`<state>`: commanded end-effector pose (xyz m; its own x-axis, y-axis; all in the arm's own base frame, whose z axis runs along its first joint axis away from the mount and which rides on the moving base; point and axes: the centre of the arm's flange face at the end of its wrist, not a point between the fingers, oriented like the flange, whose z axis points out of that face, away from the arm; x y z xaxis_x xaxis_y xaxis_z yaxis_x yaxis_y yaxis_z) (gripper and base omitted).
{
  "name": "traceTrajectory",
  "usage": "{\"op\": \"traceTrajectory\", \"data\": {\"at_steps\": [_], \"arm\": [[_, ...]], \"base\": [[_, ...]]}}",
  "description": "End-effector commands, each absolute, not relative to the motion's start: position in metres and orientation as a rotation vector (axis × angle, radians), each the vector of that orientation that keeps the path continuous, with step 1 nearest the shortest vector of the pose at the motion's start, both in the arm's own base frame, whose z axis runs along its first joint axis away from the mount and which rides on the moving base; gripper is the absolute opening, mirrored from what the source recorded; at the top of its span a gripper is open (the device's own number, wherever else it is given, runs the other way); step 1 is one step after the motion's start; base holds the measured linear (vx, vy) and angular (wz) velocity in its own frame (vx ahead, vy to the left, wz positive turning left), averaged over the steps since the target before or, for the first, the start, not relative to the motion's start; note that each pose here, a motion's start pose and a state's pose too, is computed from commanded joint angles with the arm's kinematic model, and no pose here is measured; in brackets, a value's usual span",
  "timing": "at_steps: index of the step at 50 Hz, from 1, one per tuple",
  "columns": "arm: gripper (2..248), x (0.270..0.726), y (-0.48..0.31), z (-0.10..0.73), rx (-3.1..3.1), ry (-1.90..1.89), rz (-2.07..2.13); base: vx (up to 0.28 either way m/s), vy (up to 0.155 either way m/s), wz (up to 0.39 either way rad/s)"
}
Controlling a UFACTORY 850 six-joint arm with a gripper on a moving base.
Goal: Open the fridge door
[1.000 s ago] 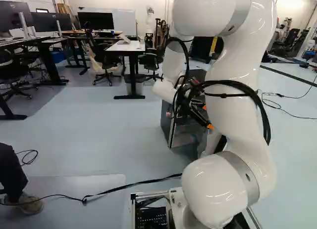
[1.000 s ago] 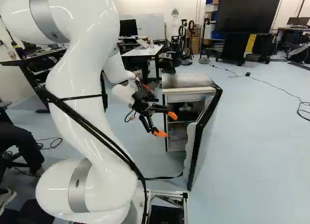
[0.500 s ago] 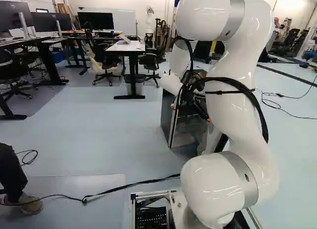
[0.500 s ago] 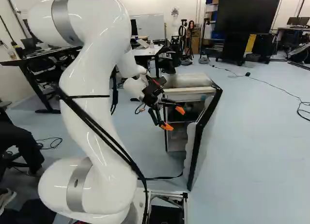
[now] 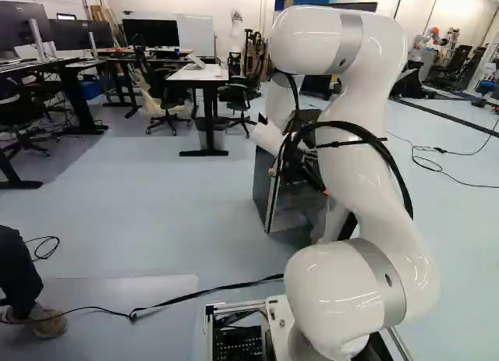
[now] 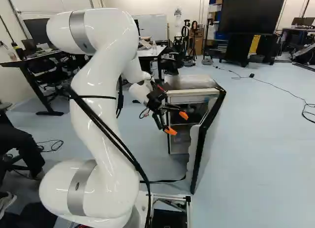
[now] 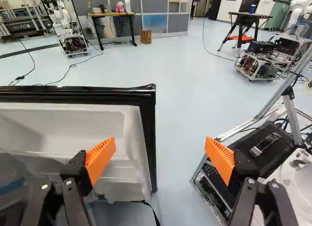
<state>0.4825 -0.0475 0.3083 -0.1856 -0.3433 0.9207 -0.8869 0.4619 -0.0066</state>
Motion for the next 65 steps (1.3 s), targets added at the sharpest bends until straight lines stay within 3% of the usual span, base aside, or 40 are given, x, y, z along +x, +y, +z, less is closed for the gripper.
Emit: {"op": "traceTrajectory", "data": {"at_steps": [65], "arm": [[247,0.536,-0.202,0.325,0.733,-2.0,0.62]], "base": [[0.0,0.0,0.0]]}}
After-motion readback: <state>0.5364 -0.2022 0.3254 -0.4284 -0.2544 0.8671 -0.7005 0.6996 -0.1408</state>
